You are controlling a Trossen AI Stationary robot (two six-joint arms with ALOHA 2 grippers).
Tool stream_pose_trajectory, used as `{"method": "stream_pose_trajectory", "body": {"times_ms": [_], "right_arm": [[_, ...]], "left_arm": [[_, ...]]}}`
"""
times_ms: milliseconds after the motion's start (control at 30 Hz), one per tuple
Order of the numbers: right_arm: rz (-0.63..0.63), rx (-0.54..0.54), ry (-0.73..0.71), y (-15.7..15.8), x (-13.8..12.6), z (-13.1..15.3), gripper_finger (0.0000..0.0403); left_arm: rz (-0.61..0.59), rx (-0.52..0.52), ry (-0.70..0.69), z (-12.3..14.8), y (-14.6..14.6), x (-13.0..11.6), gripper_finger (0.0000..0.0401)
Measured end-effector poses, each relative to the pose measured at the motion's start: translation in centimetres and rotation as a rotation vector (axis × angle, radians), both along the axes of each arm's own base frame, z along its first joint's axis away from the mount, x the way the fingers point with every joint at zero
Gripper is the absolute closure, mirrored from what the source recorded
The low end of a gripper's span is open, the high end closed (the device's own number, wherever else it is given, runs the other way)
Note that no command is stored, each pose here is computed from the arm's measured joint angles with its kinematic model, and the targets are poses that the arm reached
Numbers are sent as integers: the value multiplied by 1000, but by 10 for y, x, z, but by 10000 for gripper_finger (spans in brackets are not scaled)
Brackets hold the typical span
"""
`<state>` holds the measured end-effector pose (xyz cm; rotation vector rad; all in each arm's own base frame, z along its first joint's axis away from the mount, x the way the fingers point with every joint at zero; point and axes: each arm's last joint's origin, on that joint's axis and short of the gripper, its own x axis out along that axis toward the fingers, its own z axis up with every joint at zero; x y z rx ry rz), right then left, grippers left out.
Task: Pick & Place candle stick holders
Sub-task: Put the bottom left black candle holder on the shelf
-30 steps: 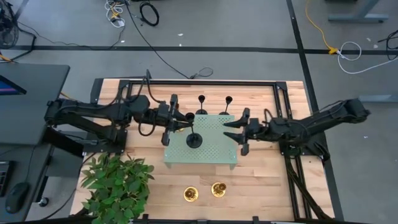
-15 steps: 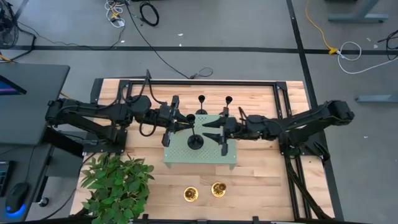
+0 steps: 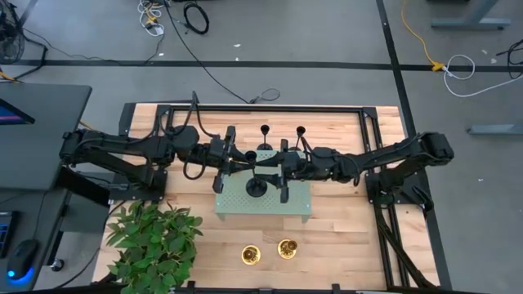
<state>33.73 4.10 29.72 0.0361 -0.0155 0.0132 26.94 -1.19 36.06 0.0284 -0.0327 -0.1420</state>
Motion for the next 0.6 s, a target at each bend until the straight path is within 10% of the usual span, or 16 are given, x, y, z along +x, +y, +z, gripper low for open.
{"method": "stream_pose_trajectory", "body": {"times_ms": [600], "right_arm": [[23, 16, -46, 2, 7, -5, 240]], "left_arm": [[0, 1, 4, 0, 0, 0, 363]]}}
